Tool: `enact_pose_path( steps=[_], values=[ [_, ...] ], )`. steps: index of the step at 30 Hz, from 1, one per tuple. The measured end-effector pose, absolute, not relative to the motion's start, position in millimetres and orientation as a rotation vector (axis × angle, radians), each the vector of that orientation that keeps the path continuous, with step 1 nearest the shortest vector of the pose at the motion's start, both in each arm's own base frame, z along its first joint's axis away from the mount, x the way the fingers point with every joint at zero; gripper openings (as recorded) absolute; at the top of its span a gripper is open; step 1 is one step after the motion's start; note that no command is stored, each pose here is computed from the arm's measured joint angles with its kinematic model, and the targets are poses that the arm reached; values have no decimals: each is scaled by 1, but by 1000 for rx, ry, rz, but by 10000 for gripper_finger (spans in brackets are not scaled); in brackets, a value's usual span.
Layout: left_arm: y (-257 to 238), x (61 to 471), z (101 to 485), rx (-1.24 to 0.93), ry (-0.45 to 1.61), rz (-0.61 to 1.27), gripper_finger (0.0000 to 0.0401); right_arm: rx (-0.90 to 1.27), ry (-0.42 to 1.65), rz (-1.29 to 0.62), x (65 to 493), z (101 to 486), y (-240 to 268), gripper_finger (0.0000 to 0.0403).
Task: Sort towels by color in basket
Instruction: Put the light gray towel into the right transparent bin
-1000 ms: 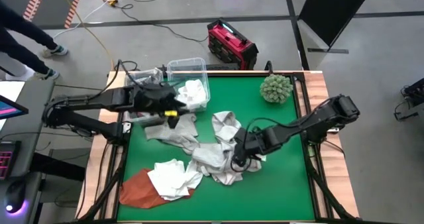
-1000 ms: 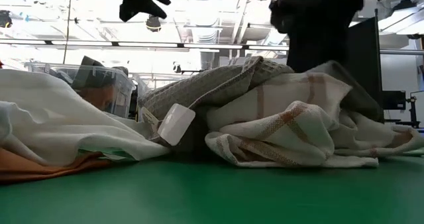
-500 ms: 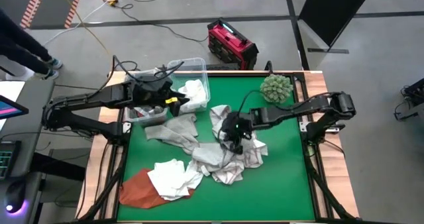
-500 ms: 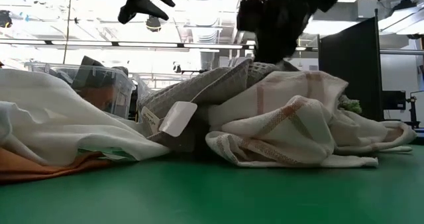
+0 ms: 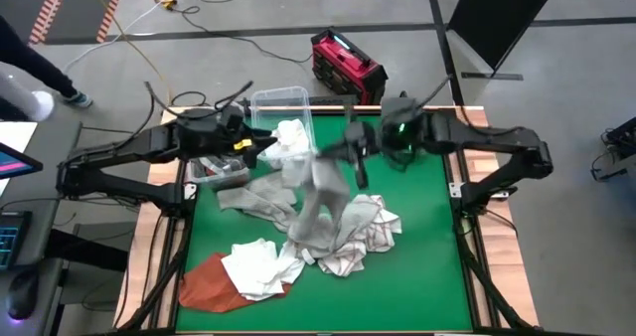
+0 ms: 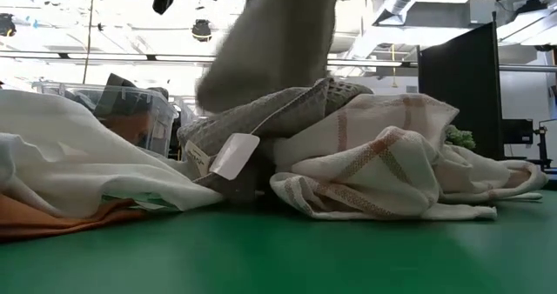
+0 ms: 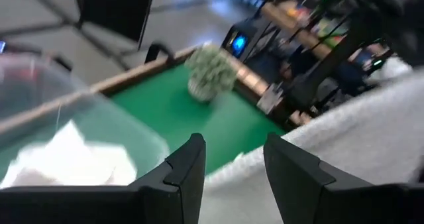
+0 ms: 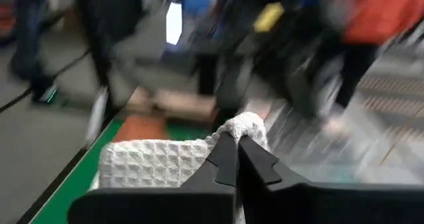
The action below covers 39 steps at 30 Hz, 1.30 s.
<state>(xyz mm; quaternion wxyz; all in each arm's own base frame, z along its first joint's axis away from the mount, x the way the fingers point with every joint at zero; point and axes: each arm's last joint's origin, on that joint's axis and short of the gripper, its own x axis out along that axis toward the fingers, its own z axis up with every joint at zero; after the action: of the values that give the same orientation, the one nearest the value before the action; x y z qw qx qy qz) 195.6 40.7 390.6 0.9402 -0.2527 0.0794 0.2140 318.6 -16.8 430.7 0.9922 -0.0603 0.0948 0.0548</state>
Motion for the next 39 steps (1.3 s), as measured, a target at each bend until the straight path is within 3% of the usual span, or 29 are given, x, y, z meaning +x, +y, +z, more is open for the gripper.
enact_pose_path(
  steps=[6,18,28,35,39],
  values=[
    [38,180,412,-421,6,399,144,-190,-65,-1,344,477,-48,21],
    [30,149,426,-480,-76,303,144,-233,-402,-395,413,505,-122,21],
    [31,132,422,-396,-40,449,144,-231,-52,-481,417,475,-185,23],
    [38,129,416,-364,-25,718,144,-366,-120,-430,378,509,-198,22],
    [43,128,415,-352,-31,812,144,-304,-114,-315,369,508,-208,23]
  ],
)
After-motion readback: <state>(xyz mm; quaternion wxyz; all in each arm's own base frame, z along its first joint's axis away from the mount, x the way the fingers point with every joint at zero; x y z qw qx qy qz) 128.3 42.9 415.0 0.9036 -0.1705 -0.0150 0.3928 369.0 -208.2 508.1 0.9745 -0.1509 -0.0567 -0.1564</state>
